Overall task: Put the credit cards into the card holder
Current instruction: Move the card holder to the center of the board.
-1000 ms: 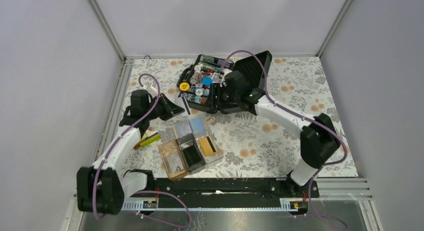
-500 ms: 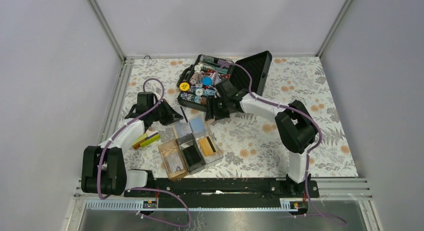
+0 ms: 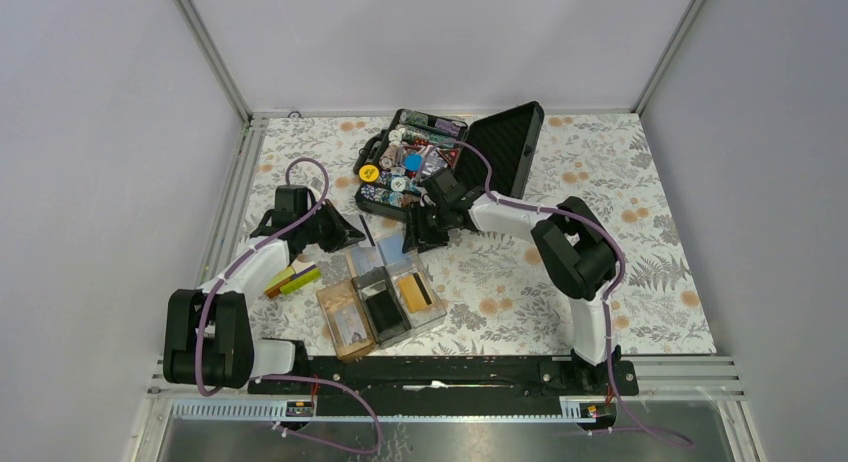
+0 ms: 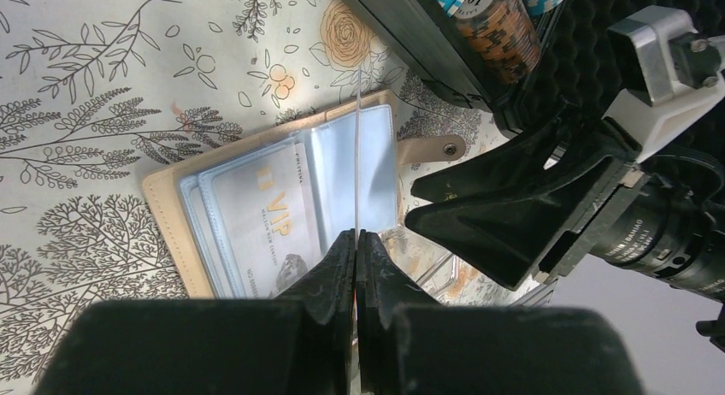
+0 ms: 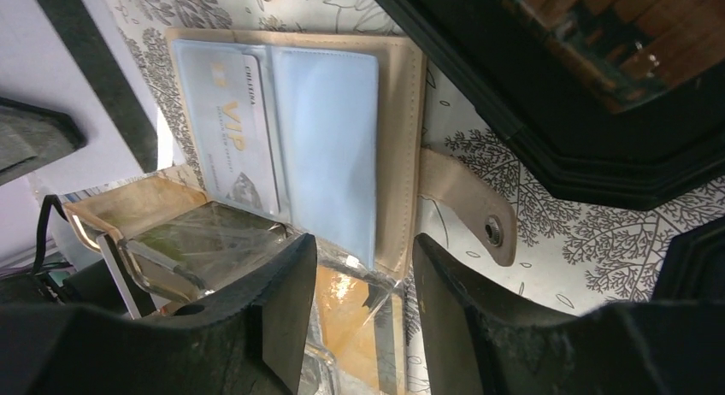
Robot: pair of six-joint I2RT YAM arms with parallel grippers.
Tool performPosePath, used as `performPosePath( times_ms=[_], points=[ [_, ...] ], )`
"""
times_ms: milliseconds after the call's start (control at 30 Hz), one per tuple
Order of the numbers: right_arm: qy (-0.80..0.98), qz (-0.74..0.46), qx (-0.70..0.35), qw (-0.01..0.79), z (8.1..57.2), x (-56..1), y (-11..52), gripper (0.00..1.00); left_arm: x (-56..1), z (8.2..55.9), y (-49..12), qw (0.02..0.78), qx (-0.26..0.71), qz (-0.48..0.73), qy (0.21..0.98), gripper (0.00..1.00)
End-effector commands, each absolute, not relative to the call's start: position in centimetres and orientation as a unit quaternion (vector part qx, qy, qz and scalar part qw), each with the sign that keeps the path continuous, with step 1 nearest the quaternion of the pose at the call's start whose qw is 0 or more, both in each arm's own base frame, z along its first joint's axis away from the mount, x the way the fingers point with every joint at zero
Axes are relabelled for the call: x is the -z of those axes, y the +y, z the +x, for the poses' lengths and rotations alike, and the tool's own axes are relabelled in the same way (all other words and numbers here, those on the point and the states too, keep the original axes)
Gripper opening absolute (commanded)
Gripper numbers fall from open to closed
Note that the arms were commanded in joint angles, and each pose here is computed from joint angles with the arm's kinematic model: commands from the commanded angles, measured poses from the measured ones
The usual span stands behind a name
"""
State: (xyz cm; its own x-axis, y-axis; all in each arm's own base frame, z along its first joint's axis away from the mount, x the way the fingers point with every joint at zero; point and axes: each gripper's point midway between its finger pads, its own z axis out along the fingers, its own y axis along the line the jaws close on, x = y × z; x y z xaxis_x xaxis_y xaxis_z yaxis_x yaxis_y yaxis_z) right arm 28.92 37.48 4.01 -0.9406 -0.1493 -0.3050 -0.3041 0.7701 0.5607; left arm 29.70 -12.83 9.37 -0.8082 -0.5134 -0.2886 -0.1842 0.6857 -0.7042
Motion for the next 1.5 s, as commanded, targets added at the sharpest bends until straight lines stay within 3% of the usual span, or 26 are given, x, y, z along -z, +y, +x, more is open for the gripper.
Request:
performPosePath(
  times_ms=[0, 333, 533, 700, 1067, 1467],
  points=[
    [0.936, -0.12, -0.31, 0.119, 28.4, -3.2, 37.7, 0.52, -10.0, 30.7, -12.4, 0.267, 0.34, -0.189, 0.882, 0.0],
    [0.945, -0.112, -0.288, 0.107, 27.6, -1.5, 37.5, 0.44, -10.0, 30.6, -12.4, 0.266, 0.339, -0.187, 0.883, 0.0],
    [0.956, -0.085, -0.258, 0.111, 28.1, -0.1, 36.6, 0.24, -10.1, 30.7, -12.4, 0.265, 0.341, -0.184, 0.883, 0.0],
    [0.963, -0.069, -0.226, 0.132, 28.7, 0.5, 35.3, 0.01, -9.9, 30.6, -12.5, 0.262, 0.341, -0.184, 0.884, 0.0],
    [0.966, -0.038, -0.123, 0.225, 30.5, 0.0, 30.1, 0.0, -10.0, 30.7, -12.7, 0.262, 0.343, -0.177, 0.885, 0.0],
    [0.965, -0.012, -0.07, 0.254, 29.4, -0.5, 26.0, 0.0, -10.7, 31.3, -15.0, 0.262, 0.347, -0.142, 0.889, 0.0]
  ],
)
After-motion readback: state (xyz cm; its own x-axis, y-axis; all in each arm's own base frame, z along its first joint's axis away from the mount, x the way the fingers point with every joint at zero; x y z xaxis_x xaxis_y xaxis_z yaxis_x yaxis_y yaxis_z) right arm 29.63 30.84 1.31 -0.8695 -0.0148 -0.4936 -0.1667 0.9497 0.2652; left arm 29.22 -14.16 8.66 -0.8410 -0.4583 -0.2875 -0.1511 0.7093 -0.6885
